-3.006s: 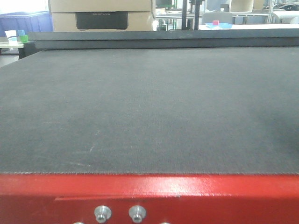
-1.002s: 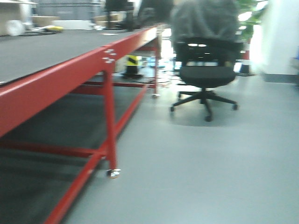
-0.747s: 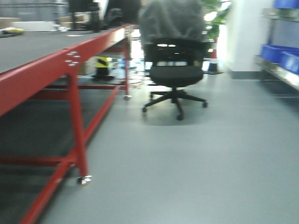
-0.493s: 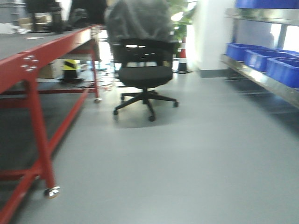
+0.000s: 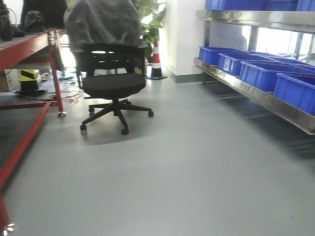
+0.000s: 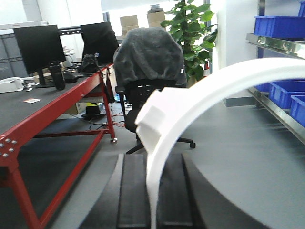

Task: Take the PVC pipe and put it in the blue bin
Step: 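Drive toward the steel shelf rack of blue bins holding both clamps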

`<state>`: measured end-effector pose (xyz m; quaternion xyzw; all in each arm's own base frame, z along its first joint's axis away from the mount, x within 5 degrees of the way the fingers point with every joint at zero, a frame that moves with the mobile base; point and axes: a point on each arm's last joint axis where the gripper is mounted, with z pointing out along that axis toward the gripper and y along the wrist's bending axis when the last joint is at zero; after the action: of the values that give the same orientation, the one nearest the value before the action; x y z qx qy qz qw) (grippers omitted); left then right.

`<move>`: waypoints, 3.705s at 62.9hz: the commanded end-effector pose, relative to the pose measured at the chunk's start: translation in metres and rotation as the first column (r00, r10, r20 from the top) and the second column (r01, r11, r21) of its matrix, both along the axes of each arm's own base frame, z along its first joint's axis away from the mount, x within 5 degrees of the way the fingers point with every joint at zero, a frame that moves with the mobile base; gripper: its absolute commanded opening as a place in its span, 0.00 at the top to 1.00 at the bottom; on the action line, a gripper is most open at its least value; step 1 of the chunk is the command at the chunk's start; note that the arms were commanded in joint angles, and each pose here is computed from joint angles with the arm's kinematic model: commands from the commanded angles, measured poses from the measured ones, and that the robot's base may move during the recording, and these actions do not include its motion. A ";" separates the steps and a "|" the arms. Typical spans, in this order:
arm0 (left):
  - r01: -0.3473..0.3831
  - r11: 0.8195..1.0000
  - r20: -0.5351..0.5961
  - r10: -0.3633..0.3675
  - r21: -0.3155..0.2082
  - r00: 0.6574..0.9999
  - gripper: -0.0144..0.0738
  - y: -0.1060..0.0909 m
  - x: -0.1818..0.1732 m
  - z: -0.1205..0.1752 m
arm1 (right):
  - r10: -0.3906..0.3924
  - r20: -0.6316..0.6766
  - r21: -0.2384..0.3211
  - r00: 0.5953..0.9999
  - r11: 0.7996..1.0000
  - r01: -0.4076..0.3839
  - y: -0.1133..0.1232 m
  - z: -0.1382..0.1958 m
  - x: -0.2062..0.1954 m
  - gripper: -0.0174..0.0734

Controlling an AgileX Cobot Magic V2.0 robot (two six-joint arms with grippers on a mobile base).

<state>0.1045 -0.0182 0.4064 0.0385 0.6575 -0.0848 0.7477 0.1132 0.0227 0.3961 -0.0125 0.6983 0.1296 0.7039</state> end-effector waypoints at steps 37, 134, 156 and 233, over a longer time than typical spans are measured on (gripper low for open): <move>0.007 1.000 0.031 -0.006 -0.003 1.000 0.96 -0.001 -0.001 0.004 | -0.001 0.025 -0.007 1.000 1.000 0.001 0.000 0.002 -0.002 0.98; 0.007 1.000 0.031 -0.006 -0.003 1.000 0.96 -0.001 -0.001 0.004 | -0.001 0.025 -0.007 1.000 1.000 0.001 0.000 0.002 -0.002 0.98; 0.007 1.000 0.031 -0.006 -0.003 1.000 0.96 -0.001 -0.001 0.004 | -0.001 0.025 -0.007 1.000 1.000 0.001 0.000 0.002 -0.002 0.98; 0.007 1.000 0.031 -0.006 -0.003 1.000 0.96 -0.001 -0.001 0.004 | -0.001 0.025 -0.007 1.000 1.000 0.001 0.000 0.002 -0.002 0.98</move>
<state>0.1050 -0.0183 0.4062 0.0385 0.6582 -0.0847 0.7470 0.1119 0.0225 0.3966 -0.0130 0.6967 0.1293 0.7055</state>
